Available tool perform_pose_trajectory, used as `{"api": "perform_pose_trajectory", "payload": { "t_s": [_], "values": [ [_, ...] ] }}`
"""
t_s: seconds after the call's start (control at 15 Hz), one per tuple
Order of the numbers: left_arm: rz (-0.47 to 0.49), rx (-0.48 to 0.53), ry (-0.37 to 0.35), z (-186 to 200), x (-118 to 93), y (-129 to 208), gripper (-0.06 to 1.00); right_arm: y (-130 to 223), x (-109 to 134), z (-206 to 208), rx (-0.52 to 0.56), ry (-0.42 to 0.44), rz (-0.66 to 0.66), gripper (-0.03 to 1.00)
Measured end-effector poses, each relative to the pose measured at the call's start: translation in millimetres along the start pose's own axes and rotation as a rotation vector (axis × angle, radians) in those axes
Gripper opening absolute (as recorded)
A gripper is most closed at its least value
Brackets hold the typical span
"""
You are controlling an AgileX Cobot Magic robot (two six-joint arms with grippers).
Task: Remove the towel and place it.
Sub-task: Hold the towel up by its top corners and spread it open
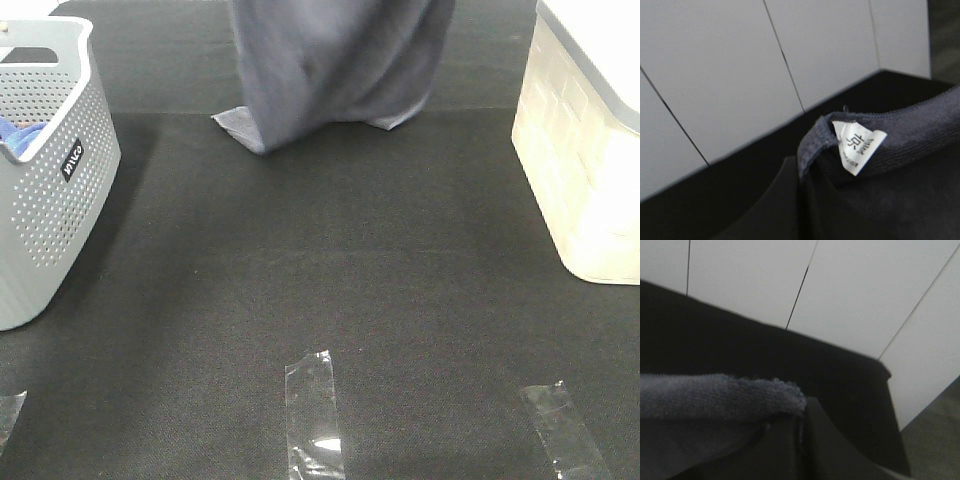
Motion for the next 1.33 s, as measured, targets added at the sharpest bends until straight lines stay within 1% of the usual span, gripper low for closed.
{"api": "perform_pose_trajectory", "payload": {
  "t_s": [0.13,0.2,0.27,0.33,0.4,0.53,0.6,0.67,0.8,0.87,1.0,1.2,1.33],
  "values": [
    [0.000,0.229,0.168,8,-28,38,0.00,38,14,-1,0.190,-0.059,-0.068,0.00],
    [0.002,0.330,0.237,17,-39,52,0.00,54,22,1,0.283,-0.098,-0.079,0.00],
    [0.027,0.423,0.282,28,-45,62,0.00,70,31,8,0.380,-0.149,-0.079,0.00],
    [0.072,0.520,0.302,41,-48,71,0.00,82,42,15,0.465,-0.216,-0.081,0.00],
    [0.118,0.604,0.299,53,-48,77,0.00,93,51,24,0.543,-0.278,-0.072,0.00],
    [0.188,0.749,0.287,71,-49,90,0.00,109,60,39,0.663,-0.340,-0.060,0.00],
    [0.207,0.805,0.292,78,-51,96,0.00,112,61,42,0.690,-0.350,-0.056,0.00],
    [0.224,0.824,0.287,80,-51,98,0.00,114,62,43,0.697,-0.355,-0.059,0.00],
    [0.266,0.832,0.264,83,-50,97,0.00,119,70,47,0.721,-0.396,-0.084,0.00],
    [0.278,0.843,0.262,88,-51,98,0.00,128,73,52,0.751,-0.413,-0.092,0.00],
    [0.291,0.883,0.272,108,-55,103,0.00,148,74,67,0.815,-0.421,-0.088,0.00],
    [0.296,0.978,0.318,146,-76,122,0.00,171,71,98,0.881,-0.429,-0.086,0.00],
    [0.274,1.033,0.369,172,-100,130,0.00,181,66,120,0.897,-0.427,-0.081,0.00]
  ]
}}
Point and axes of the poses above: a point on each arm's last joint axis where the gripper is mounted, z pointing back along that axis away from the gripper, x along the wrist's bending axis when the last joint is at zero, y = z × x, the point moved 8 cm from there along -z, pointing out along that axis toward the gripper, and after that the axes turned 5 degrees about -z, right-handed, at the moved point
